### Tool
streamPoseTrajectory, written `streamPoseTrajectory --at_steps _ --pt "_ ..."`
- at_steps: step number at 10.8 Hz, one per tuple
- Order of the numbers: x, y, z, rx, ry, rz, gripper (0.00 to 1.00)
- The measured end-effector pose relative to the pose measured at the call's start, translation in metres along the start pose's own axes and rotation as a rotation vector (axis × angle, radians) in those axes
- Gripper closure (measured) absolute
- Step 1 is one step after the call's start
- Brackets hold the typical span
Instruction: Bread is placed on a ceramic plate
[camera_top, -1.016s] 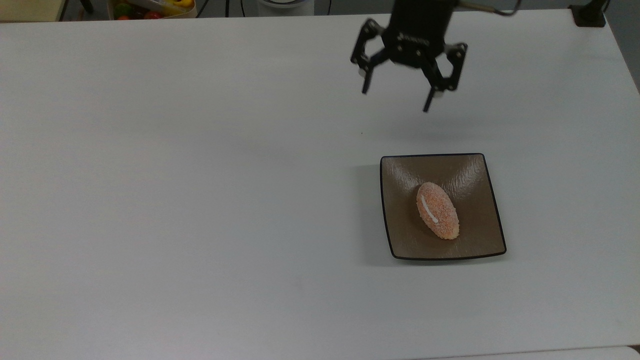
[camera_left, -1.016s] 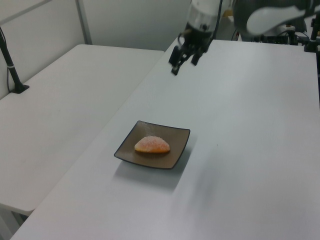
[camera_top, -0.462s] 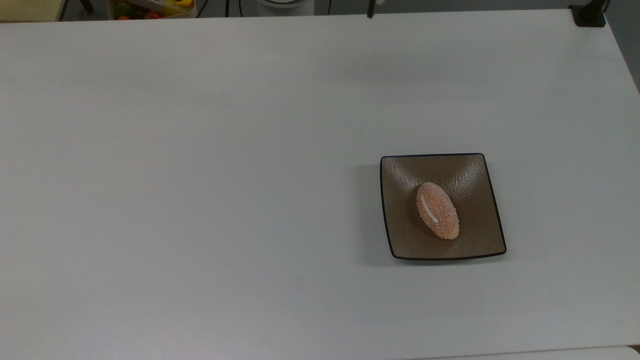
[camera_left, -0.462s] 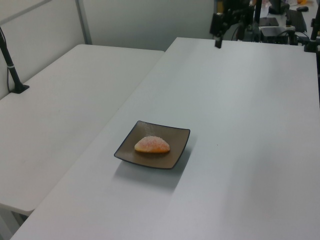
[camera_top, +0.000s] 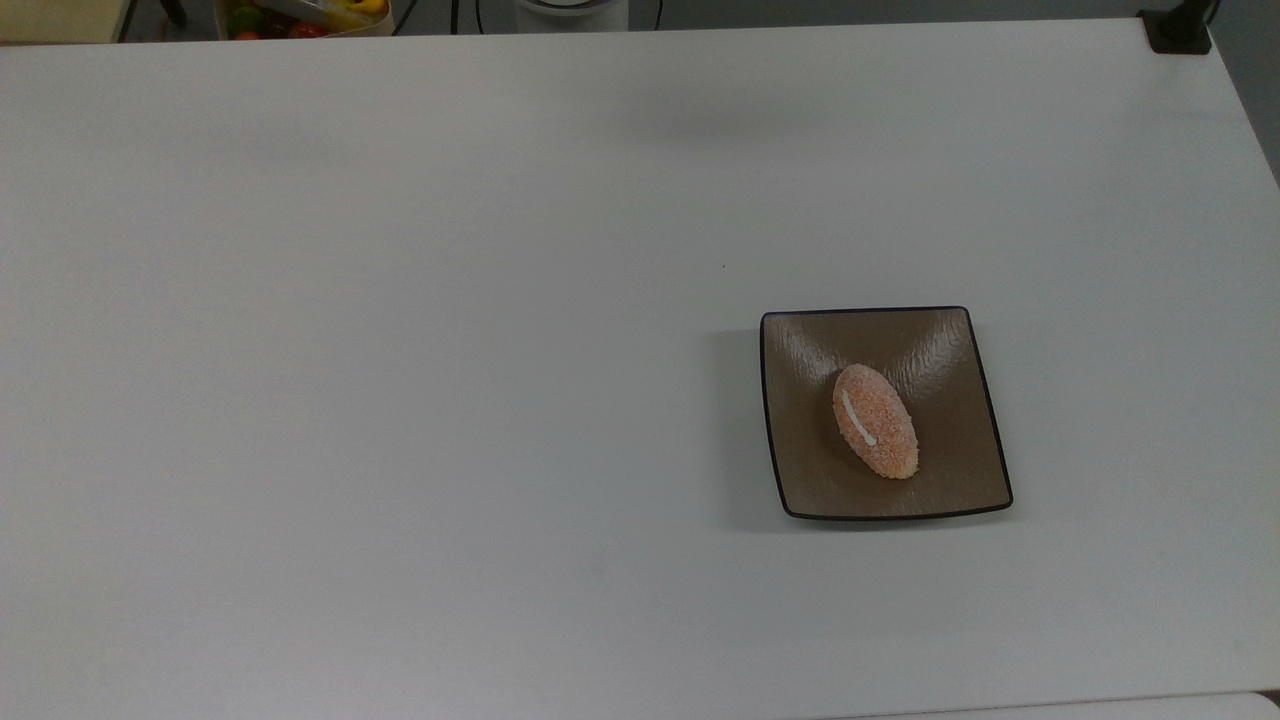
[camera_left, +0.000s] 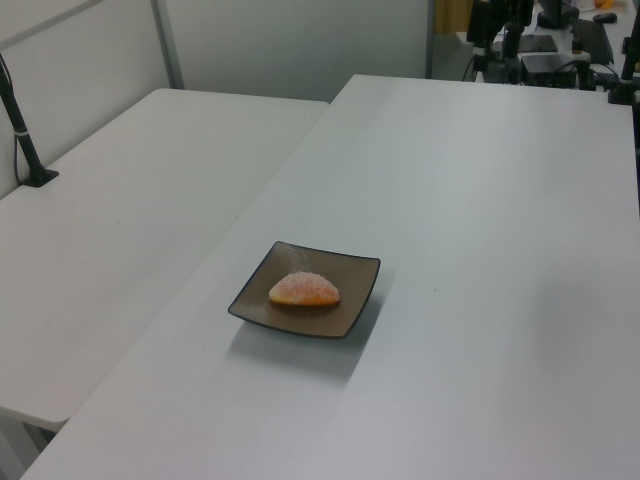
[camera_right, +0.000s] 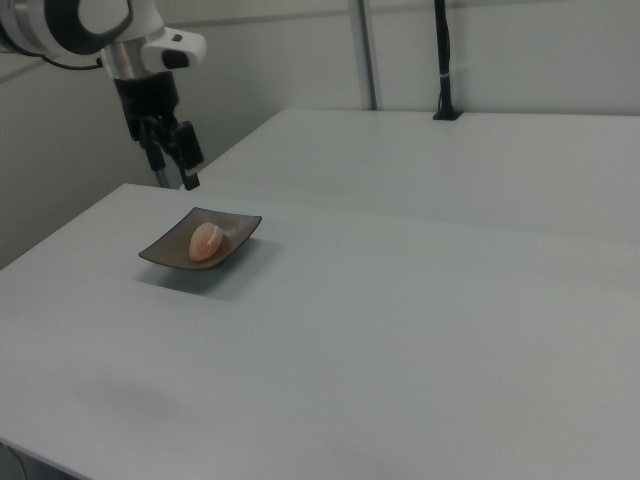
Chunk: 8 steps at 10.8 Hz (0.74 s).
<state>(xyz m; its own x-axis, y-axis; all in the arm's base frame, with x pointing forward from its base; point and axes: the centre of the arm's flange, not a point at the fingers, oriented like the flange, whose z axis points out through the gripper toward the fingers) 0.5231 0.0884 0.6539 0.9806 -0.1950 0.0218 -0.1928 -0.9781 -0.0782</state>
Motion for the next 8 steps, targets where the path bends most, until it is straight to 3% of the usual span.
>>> streamPoseTrajectory --at_steps 2,4,6,8 --pt "0.006 0.017 0.003 0.01 -0.004 -0.16 0.0" --pt "0.015 0.018 0.009 0.018 0.051 -0.322 0.0" --pt "0.019 0.018 0.02 0.017 0.062 -0.396 0.0" --pt "0.019 0.018 0.021 0.017 0.064 -0.403 0.0"
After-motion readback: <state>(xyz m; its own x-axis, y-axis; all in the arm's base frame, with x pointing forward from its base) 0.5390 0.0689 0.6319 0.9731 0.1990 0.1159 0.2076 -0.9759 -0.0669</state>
